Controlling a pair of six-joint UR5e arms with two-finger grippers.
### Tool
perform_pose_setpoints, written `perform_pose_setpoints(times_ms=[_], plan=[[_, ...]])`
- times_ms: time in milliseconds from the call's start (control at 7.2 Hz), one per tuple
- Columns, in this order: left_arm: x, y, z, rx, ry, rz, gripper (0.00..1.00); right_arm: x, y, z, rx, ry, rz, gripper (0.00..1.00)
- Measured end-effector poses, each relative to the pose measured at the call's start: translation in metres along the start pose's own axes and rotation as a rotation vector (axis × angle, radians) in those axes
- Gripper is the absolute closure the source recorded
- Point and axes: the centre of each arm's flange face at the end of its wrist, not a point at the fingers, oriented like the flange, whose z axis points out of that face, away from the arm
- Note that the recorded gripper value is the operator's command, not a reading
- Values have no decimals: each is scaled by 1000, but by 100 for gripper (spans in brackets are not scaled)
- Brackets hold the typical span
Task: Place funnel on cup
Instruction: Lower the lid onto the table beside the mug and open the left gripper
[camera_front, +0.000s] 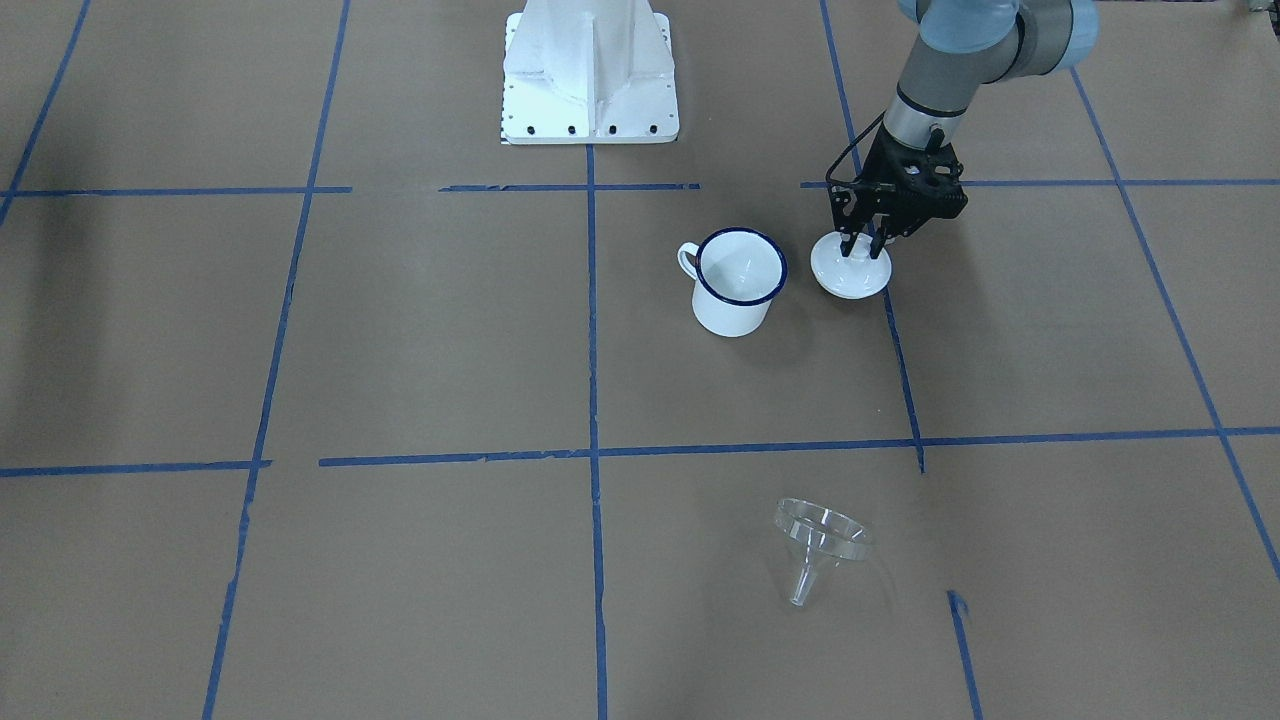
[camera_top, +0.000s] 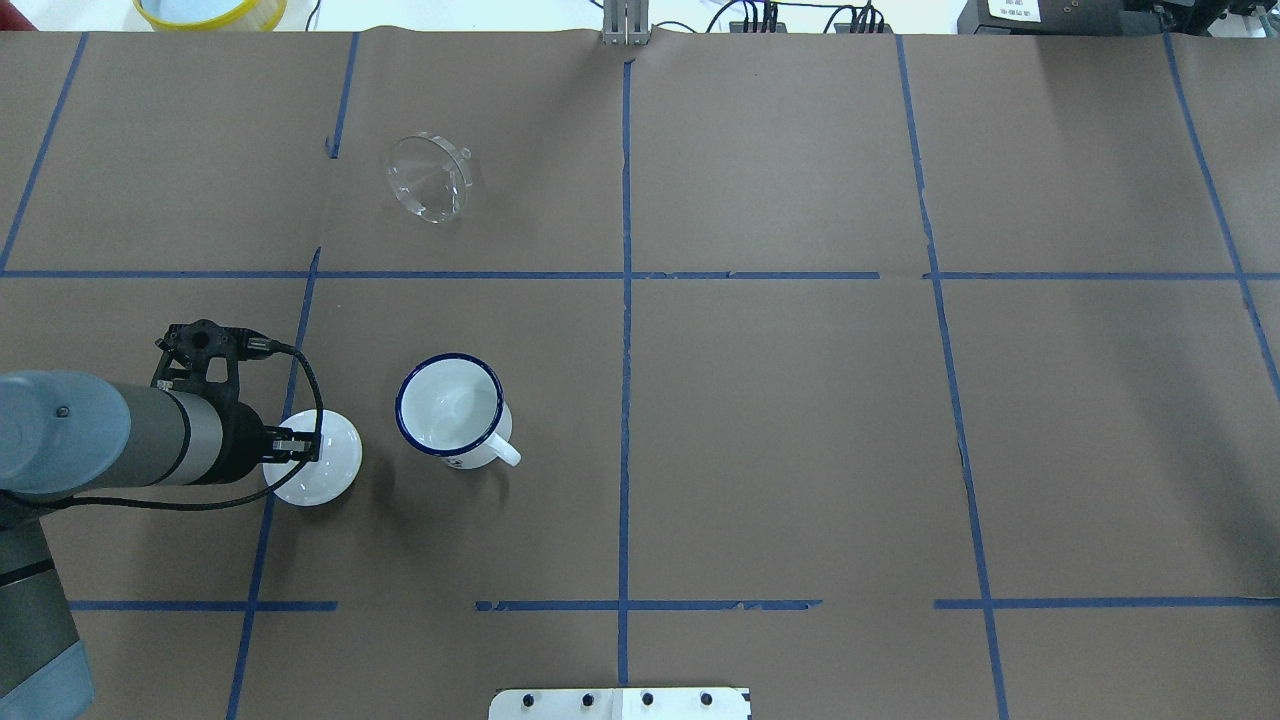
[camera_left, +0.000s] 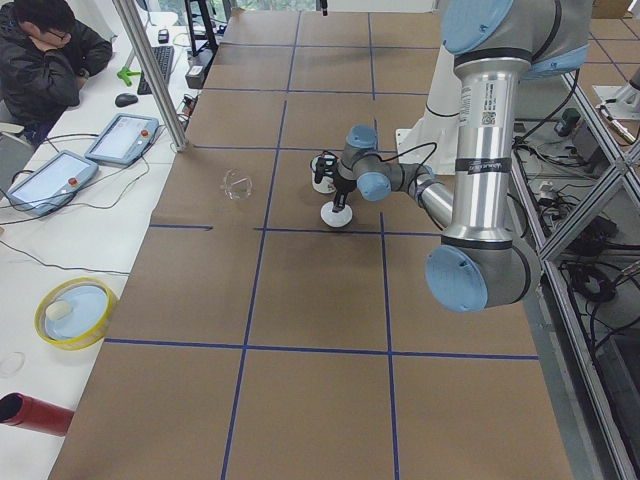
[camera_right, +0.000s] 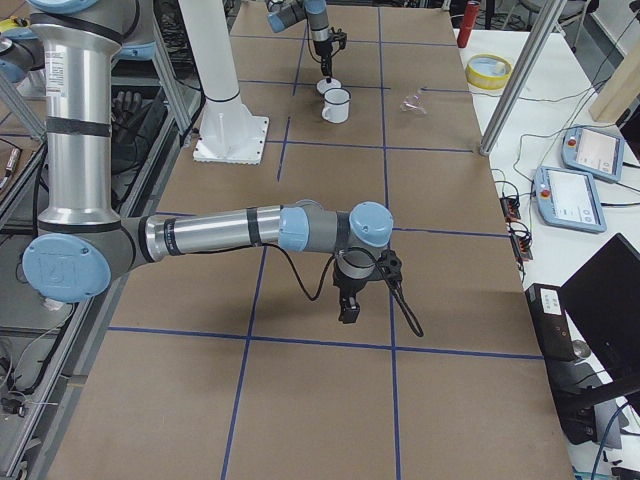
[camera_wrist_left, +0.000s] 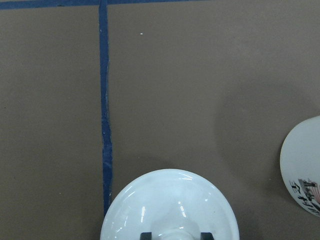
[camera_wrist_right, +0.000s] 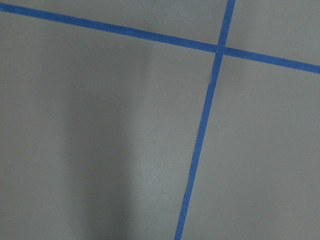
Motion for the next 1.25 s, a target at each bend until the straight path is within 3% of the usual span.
perform_pose_setpoints(times_ms=[139, 278, 556, 833, 1250], plan=[[0, 0, 2, 0, 3, 1, 100, 0, 0, 0, 0, 0, 0, 0], [0, 1, 3, -1, 5, 2, 89, 0, 0, 0, 0, 0, 0, 0], [4, -1, 7, -2, 6, 5, 51, 0, 0, 0, 0, 0, 0, 0], [6, -3, 12, -2, 3, 5, 0, 0, 0, 0, 0, 0, 0, 0], [15, -17, -16, 39, 49, -5, 0, 0, 0, 0, -1, 0, 1, 0]])
